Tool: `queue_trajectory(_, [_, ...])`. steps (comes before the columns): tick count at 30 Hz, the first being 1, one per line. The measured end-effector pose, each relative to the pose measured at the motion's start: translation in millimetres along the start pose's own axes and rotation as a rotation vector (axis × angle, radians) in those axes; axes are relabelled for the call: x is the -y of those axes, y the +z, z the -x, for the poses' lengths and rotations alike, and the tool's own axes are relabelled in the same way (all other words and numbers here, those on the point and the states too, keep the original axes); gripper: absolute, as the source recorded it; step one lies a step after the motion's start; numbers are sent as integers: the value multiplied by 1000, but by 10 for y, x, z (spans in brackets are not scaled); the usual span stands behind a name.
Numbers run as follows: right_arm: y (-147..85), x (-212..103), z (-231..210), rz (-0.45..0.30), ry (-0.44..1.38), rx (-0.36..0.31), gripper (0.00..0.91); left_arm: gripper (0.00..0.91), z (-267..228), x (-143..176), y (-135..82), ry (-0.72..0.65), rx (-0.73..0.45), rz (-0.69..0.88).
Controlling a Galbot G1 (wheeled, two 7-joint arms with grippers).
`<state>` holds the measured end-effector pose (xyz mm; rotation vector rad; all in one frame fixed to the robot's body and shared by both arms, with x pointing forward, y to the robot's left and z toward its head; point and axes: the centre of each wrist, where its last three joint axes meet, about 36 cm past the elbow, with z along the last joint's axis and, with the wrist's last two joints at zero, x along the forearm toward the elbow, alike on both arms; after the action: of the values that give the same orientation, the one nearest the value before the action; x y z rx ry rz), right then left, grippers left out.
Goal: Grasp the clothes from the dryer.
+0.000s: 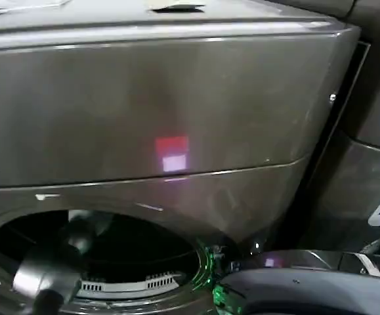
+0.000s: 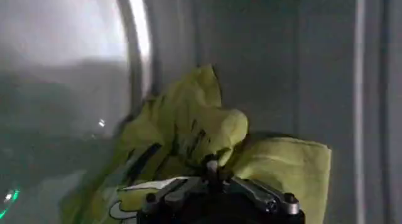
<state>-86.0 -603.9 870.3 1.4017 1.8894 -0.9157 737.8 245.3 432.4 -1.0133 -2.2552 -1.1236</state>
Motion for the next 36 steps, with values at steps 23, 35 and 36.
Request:
queue_trajectory(23, [102,-23,-7,-31,21,19,907,0,-467,1148,-126,-886,566,-573])
queue_trajectory(35, [53,28,-6,-41,28,34,907,0,-608,1270,-77,-983,524,-646])
queue_trajectory(36, [47,37,-10,-44,31,33,907,0,-610,1274,-84,-984,523,-648])
